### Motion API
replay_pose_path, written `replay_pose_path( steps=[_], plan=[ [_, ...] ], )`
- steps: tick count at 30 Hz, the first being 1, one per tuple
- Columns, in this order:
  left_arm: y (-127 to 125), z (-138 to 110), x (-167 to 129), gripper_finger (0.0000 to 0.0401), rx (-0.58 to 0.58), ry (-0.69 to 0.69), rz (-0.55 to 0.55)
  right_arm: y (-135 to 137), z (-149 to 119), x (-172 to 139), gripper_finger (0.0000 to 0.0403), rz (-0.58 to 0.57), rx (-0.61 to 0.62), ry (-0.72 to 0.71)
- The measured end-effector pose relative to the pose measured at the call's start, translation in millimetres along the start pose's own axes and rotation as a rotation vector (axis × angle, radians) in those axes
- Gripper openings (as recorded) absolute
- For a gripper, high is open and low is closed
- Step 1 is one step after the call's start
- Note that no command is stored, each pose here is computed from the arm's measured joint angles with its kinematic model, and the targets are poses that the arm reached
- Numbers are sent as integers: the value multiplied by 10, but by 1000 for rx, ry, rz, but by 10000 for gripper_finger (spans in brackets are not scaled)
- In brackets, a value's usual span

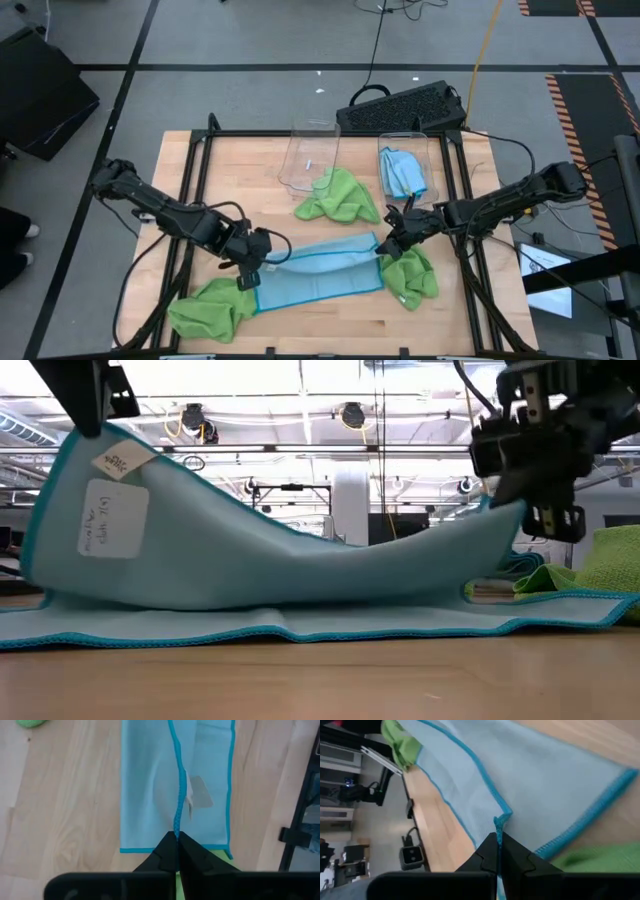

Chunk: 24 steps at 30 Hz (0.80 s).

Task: Fold microfiber towels
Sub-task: Fold the blue microfiber towel

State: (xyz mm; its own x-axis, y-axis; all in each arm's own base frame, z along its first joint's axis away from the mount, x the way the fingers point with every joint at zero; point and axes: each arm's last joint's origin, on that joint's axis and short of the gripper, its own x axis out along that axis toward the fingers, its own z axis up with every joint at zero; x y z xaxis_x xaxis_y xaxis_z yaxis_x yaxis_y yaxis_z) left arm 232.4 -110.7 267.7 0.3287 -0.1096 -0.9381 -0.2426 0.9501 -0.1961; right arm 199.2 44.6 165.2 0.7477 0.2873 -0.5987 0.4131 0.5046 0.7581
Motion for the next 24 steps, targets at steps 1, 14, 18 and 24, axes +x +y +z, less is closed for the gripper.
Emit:
replay_pose_path(
  steps=[1,14,18,24],
  plan=[
    [-11,-4,0,5,0,-3,-4,-27,-14,4,0,-8,4,4],
    [87,-121,239,9,-77,23,34,-186,-39,16,0,-65,-20,-43],
    [99,-141,238,5,-90,40,51,-138,-16,16,0,-16,-59,-67],
    [103,-146,237,9,-108,44,56,-90,-1,14,0,32,-92,-83]
  ],
)
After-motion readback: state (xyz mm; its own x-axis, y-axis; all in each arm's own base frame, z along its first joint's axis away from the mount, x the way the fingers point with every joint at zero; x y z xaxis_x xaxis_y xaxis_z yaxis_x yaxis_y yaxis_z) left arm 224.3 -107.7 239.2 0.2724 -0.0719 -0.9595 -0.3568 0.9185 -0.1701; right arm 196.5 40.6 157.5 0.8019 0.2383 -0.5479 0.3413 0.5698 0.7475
